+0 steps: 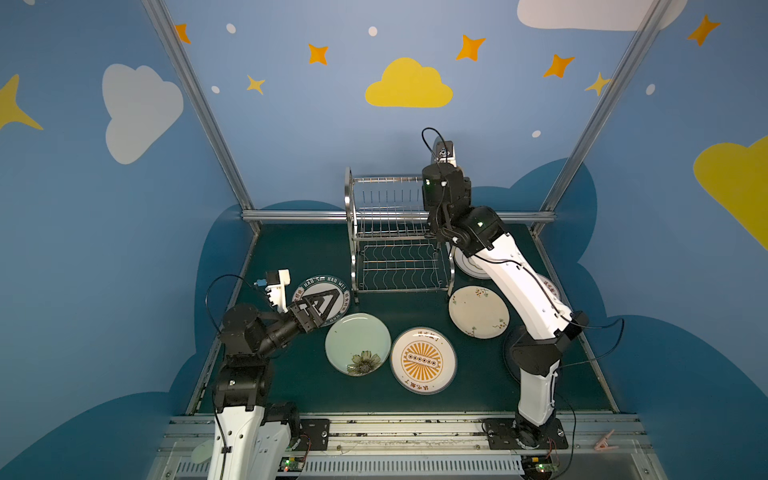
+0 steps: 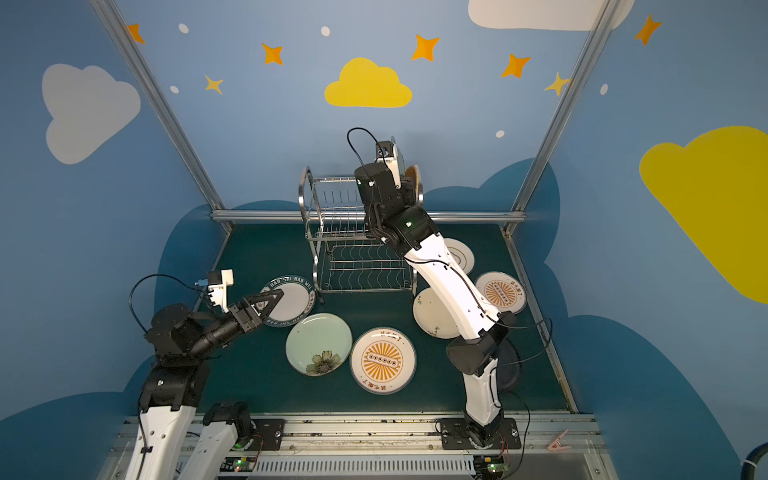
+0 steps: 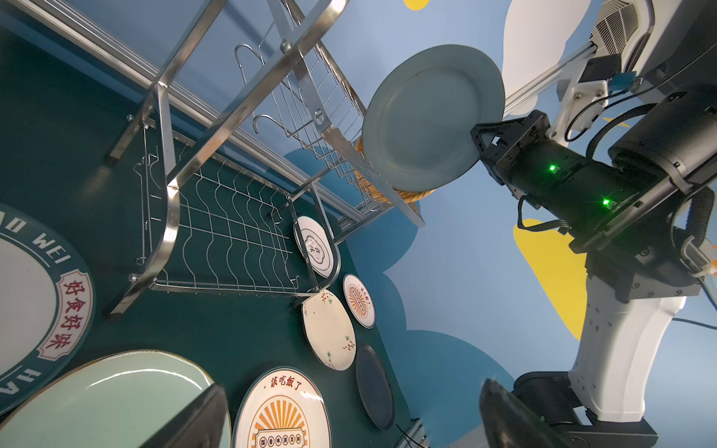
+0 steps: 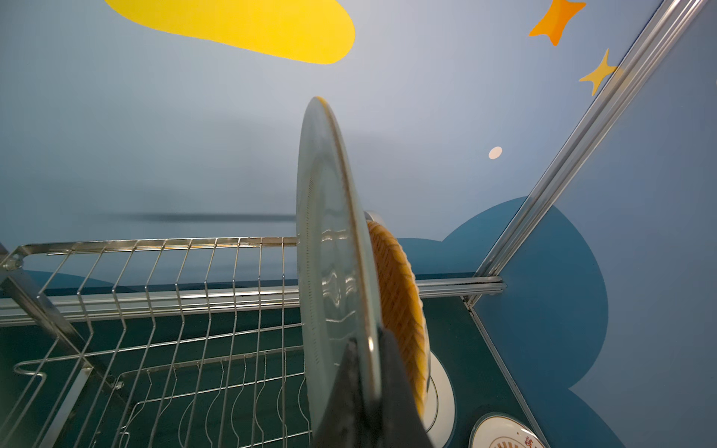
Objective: Load plates into a dish rack
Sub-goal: Place the plate on the dish rack.
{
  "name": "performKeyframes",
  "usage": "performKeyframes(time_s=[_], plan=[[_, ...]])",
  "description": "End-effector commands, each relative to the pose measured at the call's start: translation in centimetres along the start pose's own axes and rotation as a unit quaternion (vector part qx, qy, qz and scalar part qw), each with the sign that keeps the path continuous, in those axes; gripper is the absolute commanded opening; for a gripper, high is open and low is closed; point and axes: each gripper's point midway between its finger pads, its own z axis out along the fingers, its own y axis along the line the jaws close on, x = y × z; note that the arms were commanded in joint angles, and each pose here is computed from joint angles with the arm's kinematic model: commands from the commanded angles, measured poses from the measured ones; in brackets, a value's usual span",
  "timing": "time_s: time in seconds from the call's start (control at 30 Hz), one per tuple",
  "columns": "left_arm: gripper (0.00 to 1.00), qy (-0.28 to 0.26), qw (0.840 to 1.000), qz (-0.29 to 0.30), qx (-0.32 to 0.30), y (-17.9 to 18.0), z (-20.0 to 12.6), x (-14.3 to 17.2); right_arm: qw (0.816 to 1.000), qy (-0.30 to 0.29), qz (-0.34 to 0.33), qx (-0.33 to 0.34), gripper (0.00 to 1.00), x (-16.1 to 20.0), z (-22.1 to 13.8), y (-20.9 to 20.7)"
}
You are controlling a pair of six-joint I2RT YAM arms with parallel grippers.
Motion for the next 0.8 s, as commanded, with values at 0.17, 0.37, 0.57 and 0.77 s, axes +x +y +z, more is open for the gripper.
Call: performKeyframes(time_s=[0.17,0.37,0.57,0.77], plan=[[1.00,-0.004,1.000,0.004,0.000,-0.1,-0.1,-0.1,0.996,-0.035,0.085,0.009,0.00,-3.0,-1.3,-2.1],[1.00,-0.003,1.000,0.004,-0.001,0.0,-0.1,0.0,0.996,-0.026,0.085,0.011,0.00,-2.4,-1.1,-1.9],[1.00,-0.004,1.000,0.004,-0.002,0.1,-0.1,-0.1,0.996,-0.017,0.088,0.008,0.00,-1.8,-0.8,-1.7],[1.00,-0.004,1.000,0.005,-0.001,0.0,-0.1,-0.1,0.996,-0.008,0.085,0.006,0.00,-1.1,-0.5,-1.3]])
